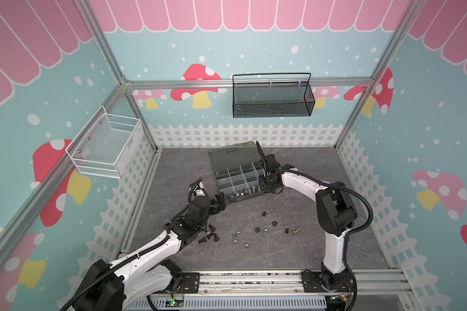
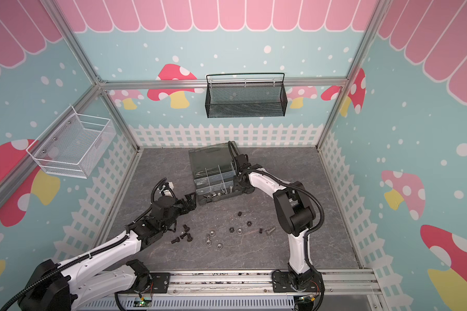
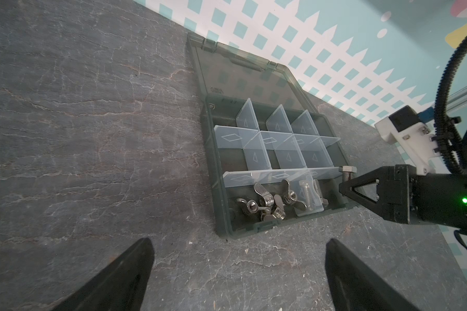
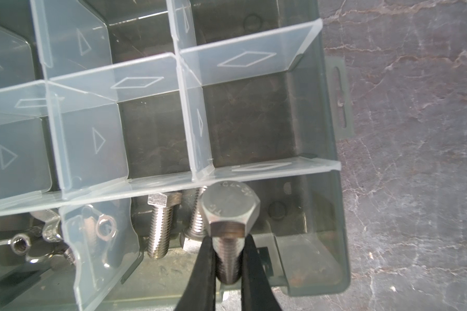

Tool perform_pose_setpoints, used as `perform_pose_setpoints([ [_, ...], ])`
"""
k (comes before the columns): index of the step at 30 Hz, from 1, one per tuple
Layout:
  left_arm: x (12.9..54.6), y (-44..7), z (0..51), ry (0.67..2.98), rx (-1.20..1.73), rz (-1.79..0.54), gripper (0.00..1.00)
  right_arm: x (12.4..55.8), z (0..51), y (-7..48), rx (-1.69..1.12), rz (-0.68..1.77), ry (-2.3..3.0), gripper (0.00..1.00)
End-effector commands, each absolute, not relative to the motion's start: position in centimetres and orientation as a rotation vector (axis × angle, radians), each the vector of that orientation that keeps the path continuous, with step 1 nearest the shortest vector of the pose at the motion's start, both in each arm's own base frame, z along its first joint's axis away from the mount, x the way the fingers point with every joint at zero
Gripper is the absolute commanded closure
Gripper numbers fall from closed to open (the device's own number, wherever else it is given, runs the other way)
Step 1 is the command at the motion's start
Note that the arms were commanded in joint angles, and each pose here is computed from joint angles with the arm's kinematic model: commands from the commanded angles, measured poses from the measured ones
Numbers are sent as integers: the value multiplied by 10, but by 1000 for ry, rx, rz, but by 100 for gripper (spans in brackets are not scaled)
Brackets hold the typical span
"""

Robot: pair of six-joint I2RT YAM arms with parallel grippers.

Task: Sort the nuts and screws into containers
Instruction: 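Carry the bolt with the right gripper over the bolt compartment, then open the right gripper to drop the bolt into the compartment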

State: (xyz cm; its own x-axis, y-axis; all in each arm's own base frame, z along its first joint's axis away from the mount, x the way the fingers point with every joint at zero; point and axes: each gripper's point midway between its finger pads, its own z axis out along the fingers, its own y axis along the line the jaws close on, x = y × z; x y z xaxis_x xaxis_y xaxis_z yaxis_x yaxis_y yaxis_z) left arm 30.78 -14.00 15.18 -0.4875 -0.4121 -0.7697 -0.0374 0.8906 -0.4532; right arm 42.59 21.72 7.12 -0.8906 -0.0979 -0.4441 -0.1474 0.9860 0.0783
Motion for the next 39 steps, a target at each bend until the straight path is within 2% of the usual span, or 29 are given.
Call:
perform_pose_setpoints([
  [1, 310, -138, 156, 2022, -359, -485, 1, 415, 67, 202, -126, 110, 2705, 100],
  [11, 311, -140, 159, 2022, -350, -493, 1, 413, 64, 202, -128, 116, 2711, 97],
  [13, 311, -140, 160, 2021, -349, -494, 1, 415, 61, 204, -134, 117, 2716, 91],
  [18, 310, -139, 159, 2022, -348, -489, 1, 419, 60, 209, -143, 133, 2717, 66],
  [21, 310, -137, 159, 2020, -352, -479, 0, 420, 66, 209, -145, 142, 2704, 60],
  [32, 309, -134, 157, 2022, -358, -471, 0, 412, 116, 203, -136, 174, 2609, 52],
  [39, 307, -131, 157, 2016, -363, -467, 0, 366, 120, 169, -58, 122, 2631, 50],
])
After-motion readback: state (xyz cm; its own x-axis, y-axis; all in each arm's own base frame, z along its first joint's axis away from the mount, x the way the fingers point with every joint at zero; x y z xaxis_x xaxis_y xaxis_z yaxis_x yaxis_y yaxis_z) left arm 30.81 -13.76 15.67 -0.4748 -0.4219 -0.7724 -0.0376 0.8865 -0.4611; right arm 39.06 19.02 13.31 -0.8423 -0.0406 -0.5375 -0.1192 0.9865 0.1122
